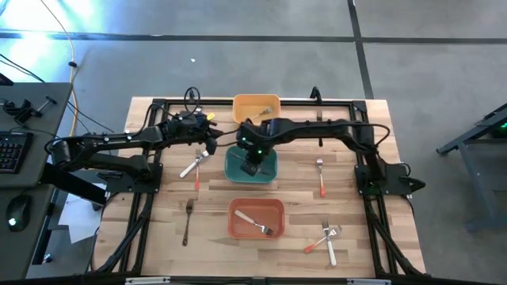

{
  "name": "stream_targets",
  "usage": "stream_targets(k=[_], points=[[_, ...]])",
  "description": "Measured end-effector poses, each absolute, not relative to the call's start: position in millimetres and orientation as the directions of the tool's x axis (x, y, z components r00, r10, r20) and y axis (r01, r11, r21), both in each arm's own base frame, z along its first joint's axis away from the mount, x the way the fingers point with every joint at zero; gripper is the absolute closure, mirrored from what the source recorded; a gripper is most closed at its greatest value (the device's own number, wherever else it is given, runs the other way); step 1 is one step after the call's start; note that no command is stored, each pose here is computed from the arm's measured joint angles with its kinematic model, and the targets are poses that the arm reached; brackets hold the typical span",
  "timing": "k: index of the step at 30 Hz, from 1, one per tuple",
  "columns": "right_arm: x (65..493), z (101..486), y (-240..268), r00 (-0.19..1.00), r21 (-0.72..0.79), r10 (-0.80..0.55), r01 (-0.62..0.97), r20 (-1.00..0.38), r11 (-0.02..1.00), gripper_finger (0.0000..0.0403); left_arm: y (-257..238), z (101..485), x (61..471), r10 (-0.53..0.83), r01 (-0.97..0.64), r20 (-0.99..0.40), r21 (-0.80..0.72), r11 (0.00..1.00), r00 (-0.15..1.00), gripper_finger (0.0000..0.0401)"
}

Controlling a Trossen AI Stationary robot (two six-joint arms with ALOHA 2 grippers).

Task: Sort silverware by color (type)
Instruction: Put the black fork into the green bin

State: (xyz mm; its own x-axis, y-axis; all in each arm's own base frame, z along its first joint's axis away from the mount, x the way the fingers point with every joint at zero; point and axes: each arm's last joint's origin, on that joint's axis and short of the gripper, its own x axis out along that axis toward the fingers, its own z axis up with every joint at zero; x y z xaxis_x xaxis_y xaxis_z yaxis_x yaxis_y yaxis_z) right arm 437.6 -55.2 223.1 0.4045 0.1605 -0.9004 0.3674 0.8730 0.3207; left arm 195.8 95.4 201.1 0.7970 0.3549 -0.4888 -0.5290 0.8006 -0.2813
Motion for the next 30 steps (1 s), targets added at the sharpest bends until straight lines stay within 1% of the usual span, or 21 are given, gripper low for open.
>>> stream_targets(k=[4,8,13,16,22,25,30], points=[[434,206,-56,0.353,0.252,0.118,0.361,-0.928,0.898,0.0403,95,201,196,0.36,-0.534,-0.49,-0.279,0.798,0.794,0.0401],[425,188,-57,0.293,0.223,0.113,0.379,-0.949,0.898,0.0403,95,200,195,0.358,-0.537,-0.499,-0.279,0.796,0.789,0.0401],[420,179,-57,0.261,0.207,0.11,0.379,-0.959,0.902,0.0403,95,200,195,0.357,-0.54,-0.501,-0.284,0.792,0.788,0.0401],[421,179,-59,0.27,0.182,0.078,0.385,-0.96,0.905,0.0403,95,200,195,0.363,-0.548,-0.502,-0.29,0.785,0.785,0.0401],[429,178,-62,0.337,0.201,0.062,0.396,-0.94,0.896,0.0403,96,200,195,0.368,-0.554,-0.501,-0.295,0.778,0.783,0.0401],[431,173,-62,0.341,0.204,0.062,0.397,-0.938,0.895,0.0403,96,200,195,0.369,-0.555,-0.501,-0.295,0.778,0.783,0.0401],[432,163,-62,0.313,0.203,0.071,0.41,-0.947,0.889,0.0403,96,200,195,0.37,-0.556,-0.501,-0.294,0.777,0.782,0.0401]])
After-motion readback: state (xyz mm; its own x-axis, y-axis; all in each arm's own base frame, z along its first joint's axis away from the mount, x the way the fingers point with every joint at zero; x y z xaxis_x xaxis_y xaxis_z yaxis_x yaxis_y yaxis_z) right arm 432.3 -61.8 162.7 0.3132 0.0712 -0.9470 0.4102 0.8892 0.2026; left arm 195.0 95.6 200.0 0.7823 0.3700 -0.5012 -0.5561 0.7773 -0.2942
